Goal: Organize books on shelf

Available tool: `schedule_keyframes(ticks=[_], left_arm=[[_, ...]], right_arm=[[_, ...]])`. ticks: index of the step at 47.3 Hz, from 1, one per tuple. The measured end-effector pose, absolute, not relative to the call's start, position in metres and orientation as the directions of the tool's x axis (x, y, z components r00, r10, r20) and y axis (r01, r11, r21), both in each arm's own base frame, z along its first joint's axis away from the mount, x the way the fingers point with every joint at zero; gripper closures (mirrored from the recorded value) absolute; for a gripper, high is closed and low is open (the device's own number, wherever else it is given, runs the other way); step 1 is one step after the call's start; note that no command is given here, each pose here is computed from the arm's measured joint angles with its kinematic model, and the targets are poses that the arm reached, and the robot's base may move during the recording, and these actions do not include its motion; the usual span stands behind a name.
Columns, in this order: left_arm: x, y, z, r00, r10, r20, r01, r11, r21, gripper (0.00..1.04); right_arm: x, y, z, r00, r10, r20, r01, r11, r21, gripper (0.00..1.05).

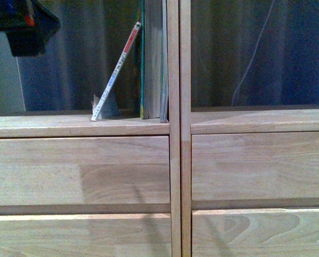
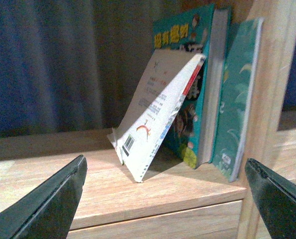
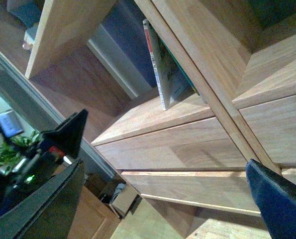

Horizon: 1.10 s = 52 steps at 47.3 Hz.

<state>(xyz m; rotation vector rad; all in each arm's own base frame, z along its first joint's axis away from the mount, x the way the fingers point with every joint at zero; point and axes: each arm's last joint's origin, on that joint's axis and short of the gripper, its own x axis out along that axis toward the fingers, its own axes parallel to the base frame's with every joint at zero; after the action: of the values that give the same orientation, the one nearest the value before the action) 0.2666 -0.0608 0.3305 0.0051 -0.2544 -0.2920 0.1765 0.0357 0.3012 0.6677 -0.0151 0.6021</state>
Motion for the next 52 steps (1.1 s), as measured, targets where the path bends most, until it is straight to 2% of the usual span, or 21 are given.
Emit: schedule_keyframes(ticks=[6, 10, 12, 17, 21, 26, 33, 35, 40, 52], left_arm=[[0.258, -0.059, 0.337, 0.931, -0.258, 0.26, 0.263, 0.965, 0.015, 0.09], [0.254, -0.055, 0.324, 0.99, -0.1, 0.097, 0.101, 0.995, -0.01, 0.21], [0.25, -0.051, 0.315, 0.998, -0.052, 0.046, 0.052, 0.999, -0.006, 0.26], [0.235, -0.041, 0.291, 1.0, -0.012, 0.004, 0.012, 1.0, 0.001, 0.42], [0.223, -0.034, 0.276, 1.0, -0.003, 0.004, 0.003, 1.0, 0.001, 0.54], [0.211, -0.028, 0.262, 1.0, -0.005, 0.008, 0.005, 1.0, 0.0, 0.69], [0.196, -0.022, 0.241, 1.0, -0.011, -0.001, 0.011, 1.0, 0.002, 0.9], [0.189, -0.019, 0.232, 1.0, -0.004, -0.005, 0.004, 1.0, 0.002, 1.01], [0.176, -0.014, 0.218, 1.0, -0.01, -0.005, 0.01, 1.0, 0.002, 1.02], [0.157, -0.001, 0.201, 1.0, 0.0, 0.001, 0.0, 1.0, 0.001, 1.02]], right_arm=[[0.176, 0.036, 0.301, 0.83, 0.52, 0.201, -0.53, 0.622, 0.577, 0.07], [0.177, 0.036, 0.301, 0.832, 0.518, 0.201, -0.528, 0.623, 0.577, 0.07], [0.176, 0.036, 0.3, 0.871, 0.457, 0.179, -0.472, 0.682, 0.559, 0.1], [0.17, 0.032, 0.287, 0.985, 0.171, 0.037, -0.172, 0.9, 0.401, 0.24], [0.165, 0.026, 0.271, 0.999, 0.036, 0.005, -0.036, 0.971, 0.238, 0.36], [0.159, 0.021, 0.256, 1.0, 0.005, -0.003, -0.004, 0.994, 0.112, 0.5], [0.15, 0.016, 0.236, 1.0, 0.011, -0.012, -0.01, 0.999, 0.042, 0.71], [0.147, 0.014, 0.228, 1.0, 0.009, -0.012, -0.009, 1.0, 0.028, 0.81], [0.139, 0.006, 0.214, 1.0, 0.029, -0.012, -0.029, 1.0, 0.011, 1.02], [0.129, 0.0, 0.198, 1.0, 0.003, -0.006, -0.003, 1.0, 0.009, 1.02]])
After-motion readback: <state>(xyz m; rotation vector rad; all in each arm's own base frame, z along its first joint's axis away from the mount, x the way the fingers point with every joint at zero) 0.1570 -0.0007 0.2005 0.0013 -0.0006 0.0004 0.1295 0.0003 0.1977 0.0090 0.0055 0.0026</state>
